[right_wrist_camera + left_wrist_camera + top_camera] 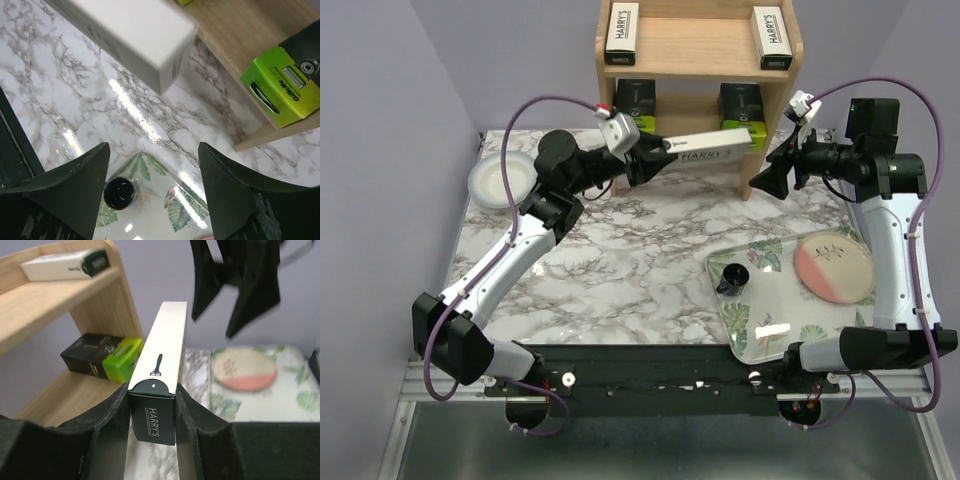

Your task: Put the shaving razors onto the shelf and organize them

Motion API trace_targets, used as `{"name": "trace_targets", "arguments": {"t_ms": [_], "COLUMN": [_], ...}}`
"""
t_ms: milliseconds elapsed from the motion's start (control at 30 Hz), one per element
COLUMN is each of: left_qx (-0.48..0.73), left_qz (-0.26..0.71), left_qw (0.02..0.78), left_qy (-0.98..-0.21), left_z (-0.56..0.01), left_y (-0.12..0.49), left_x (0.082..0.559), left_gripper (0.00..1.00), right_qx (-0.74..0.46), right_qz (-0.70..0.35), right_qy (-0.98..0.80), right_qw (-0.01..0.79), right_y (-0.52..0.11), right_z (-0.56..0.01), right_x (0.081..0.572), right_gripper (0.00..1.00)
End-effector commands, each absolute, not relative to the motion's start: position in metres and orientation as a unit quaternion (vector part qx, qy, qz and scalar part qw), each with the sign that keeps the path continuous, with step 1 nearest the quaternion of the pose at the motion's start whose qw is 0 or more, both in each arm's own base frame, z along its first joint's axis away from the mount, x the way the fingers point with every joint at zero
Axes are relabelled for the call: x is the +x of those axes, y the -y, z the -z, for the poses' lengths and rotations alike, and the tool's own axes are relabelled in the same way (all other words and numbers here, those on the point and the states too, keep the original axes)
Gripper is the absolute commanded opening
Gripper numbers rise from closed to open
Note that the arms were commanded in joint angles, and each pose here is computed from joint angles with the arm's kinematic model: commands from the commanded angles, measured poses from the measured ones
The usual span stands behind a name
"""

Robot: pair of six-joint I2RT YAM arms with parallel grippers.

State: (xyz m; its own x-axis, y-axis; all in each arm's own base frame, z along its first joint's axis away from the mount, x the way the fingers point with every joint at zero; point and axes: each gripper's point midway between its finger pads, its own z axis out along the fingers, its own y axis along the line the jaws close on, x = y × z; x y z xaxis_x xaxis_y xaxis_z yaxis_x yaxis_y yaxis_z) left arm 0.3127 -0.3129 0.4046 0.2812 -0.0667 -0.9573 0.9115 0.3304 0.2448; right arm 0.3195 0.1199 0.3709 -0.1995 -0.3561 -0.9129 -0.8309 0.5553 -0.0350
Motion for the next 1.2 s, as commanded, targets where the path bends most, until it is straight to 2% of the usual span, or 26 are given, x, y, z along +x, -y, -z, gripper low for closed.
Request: {"name": "trace_targets", "arguments": {"t_ms": [0, 167, 233, 267, 333, 500, 533, 800, 900, 933, 967, 1167], "left_qx": [0.209, -0.049, -0.146, -0.210, -0.281, -0.411, -0.425, -0.418, -0.418, -0.417, -0.416, -0.419], "left_qz": [0.495, 0.533, 0.518, 0.499, 0.480, 0.452, 0.456, 0.474, 0.475, 0.476, 0.478, 0.485], "left_qw": [0.671, 0.637, 0.604, 0.614, 0.573, 0.549, 0.540, 0.532, 0.531, 0.530, 0.531, 0.521], "left_qy": [-0.510, -0.555, -0.588, -0.575, -0.602, -0.570, -0.566, -0.563, -0.564, -0.565, -0.563, -0.564], "left_z": [-0.501, -0.530, -0.511, -0.519, -0.492, -0.488, -0.487, -0.499, -0.499, -0.498, -0.501, -0.495], "left_y": [0.302, 0.273, 0.264, 0.248, 0.249, 0.234, 0.236, 0.267, 0.275, 0.279, 0.280, 0.295], "left_x": [0.327, 0.377, 0.400, 0.410, 0.425, 0.442, 0.442, 0.448, 0.451, 0.451, 0.451, 0.462], "left_gripper": [0.00, 0.00, 0.00, 0.00, 0.00, 0.01, 0.07, 0.06, 0.22, 0.55, 0.98, 0.99], "right_qx": [-0.370, -0.352, -0.351, -0.345, -0.341, -0.327, -0.325, -0.319, -0.312, -0.310, -0.310, -0.309], "right_qz": [-0.203, -0.202, -0.210, -0.215, -0.225, -0.252, -0.255, -0.264, -0.279, -0.282, -0.288, -0.298], "right_qy": [-0.734, -0.739, -0.731, -0.729, -0.723, -0.715, -0.716, -0.719, -0.721, -0.721, -0.718, -0.716], "right_qw": [0.531, 0.538, 0.546, 0.551, 0.557, 0.564, 0.563, 0.558, 0.553, 0.552, 0.553, 0.550], "right_y": [-0.109, -0.107, -0.110, -0.112, -0.115, -0.121, -0.122, -0.123, -0.126, -0.127, -0.129, -0.131], "right_z": [-0.380, -0.377, -0.379, -0.379, -0.383, -0.396, -0.396, -0.390, -0.387, -0.387, -0.390, -0.392], "right_x": [0.331, 0.330, 0.329, 0.332, 0.333, 0.338, 0.339, 0.340, 0.343, 0.345, 0.346, 0.357], "right_gripper": [0.79, 0.79, 0.79, 0.79, 0.79, 0.79, 0.79, 0.79, 0.79, 0.79, 0.79, 0.79]}}
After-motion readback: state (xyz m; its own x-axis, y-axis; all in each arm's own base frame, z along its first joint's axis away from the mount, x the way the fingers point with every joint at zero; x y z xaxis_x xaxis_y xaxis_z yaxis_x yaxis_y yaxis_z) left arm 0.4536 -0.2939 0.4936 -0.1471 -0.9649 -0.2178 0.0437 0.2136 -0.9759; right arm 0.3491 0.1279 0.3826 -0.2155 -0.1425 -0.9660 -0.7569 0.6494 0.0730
